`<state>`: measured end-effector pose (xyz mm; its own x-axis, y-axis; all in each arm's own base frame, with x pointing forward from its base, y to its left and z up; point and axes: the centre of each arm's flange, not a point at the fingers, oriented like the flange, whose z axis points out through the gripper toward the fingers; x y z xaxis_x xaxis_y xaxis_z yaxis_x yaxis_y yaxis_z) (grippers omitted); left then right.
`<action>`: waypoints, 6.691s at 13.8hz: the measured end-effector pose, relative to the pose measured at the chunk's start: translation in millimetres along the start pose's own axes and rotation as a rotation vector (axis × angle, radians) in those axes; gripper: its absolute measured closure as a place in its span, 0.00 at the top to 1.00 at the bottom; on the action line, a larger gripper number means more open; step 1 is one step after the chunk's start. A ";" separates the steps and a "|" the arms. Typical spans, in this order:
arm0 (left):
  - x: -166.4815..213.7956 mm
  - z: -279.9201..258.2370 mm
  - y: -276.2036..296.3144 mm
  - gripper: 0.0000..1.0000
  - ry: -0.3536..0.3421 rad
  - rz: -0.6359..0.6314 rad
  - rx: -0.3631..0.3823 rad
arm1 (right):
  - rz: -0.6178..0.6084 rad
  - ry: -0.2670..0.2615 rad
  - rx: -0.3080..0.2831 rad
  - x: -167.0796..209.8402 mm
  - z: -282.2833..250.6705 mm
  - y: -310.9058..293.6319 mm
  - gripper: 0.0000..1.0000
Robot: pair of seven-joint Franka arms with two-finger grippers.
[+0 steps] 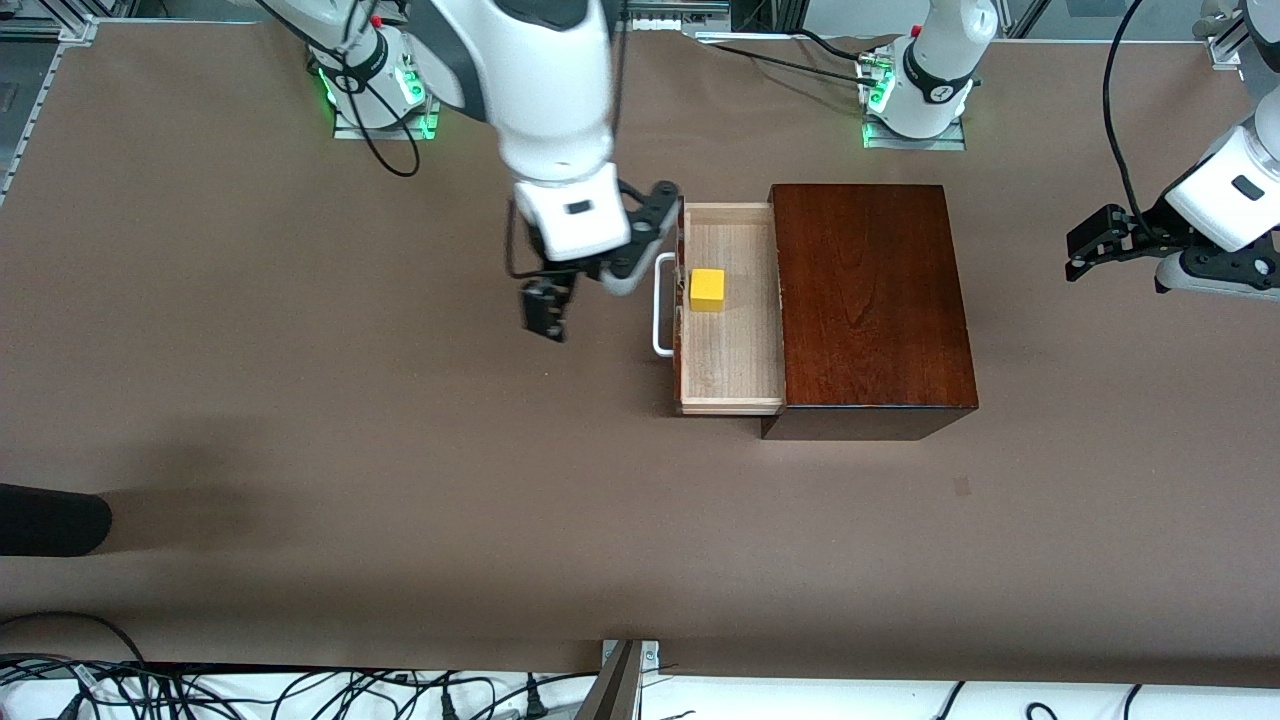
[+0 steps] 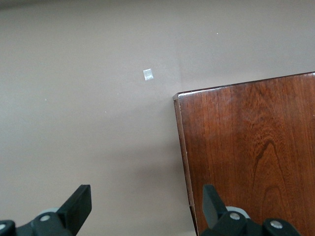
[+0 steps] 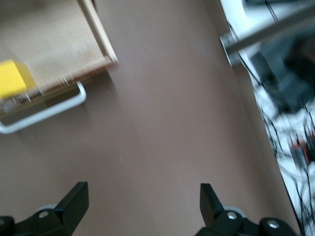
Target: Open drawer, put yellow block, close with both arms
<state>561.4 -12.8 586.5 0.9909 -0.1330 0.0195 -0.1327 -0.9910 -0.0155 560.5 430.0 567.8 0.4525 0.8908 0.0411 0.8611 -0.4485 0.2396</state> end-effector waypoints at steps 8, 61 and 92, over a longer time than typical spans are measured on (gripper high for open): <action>0.0 0.1 0.0 1.00 0.000 0.000 0.000 | 0.361 0.031 0.172 -137.6 -27.2 137.8 1.00; -12.9 303.6 509.2 1.00 -0.157 1.455 -0.044 | 0.891 -0.183 0.233 -350.0 -22.0 197.1 1.00; 0.3 47.6 397.7 1.00 -0.121 0.933 0.075 | 0.950 -0.189 0.228 -353.6 -21.5 199.6 1.00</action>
<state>510.0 -406.3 532.8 0.4814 -0.8658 -0.1367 -0.8759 -0.4811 -0.0371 567.4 27.0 621.9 0.9898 0.1366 -0.0407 0.1365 -0.9906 -0.0055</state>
